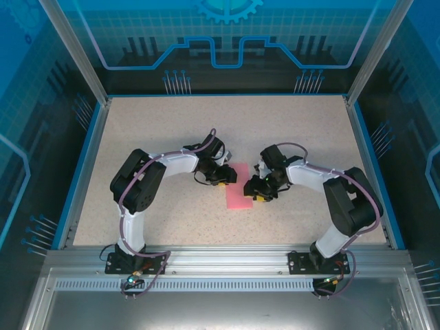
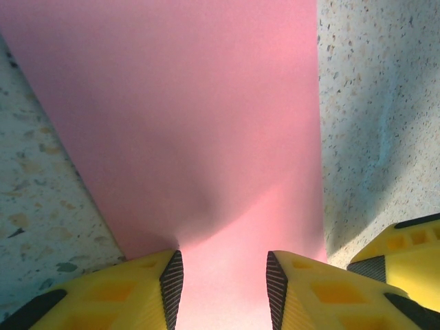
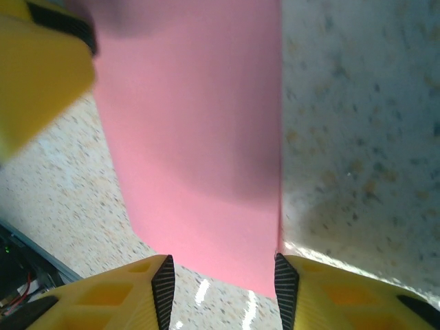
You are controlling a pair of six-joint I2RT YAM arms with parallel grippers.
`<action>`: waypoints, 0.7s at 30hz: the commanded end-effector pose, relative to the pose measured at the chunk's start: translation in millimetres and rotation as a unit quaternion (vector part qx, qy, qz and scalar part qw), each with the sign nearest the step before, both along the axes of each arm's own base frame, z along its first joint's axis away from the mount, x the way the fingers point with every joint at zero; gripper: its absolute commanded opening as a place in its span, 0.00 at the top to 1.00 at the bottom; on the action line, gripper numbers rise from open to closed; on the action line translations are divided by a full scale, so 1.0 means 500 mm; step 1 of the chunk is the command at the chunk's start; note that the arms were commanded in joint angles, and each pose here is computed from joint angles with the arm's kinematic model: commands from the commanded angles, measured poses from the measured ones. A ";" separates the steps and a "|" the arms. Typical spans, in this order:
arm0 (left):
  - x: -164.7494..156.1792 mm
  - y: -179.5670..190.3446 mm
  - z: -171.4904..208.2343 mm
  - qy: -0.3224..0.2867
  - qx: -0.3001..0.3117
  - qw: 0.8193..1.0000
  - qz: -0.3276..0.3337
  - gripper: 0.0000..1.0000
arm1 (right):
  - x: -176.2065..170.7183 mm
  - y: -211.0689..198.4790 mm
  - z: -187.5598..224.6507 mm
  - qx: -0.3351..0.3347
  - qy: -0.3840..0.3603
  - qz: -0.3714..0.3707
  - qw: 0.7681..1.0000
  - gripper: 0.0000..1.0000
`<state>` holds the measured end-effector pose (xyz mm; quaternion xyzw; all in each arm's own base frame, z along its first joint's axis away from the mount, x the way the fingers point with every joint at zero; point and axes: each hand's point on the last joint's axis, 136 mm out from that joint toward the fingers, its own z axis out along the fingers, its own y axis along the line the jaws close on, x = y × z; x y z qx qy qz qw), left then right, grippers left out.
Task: Fold a paper plane with a square sheet of paper (fold left side to right side)
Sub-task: Fold the triangle a second time at the center of the table.
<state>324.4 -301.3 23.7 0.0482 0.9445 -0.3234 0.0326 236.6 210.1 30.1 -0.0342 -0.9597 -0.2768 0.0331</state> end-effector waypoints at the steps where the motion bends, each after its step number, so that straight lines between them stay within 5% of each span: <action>1: -0.010 -0.011 0.007 0.002 -0.005 1.000 -0.006 0.59 | -0.052 -0.009 -0.020 -0.006 0.045 0.006 0.999 0.54; 21: -0.011 -0.010 0.003 0.004 -0.002 1.000 -0.007 0.59 | -0.043 0.017 -0.016 0.014 0.042 0.000 0.999 0.58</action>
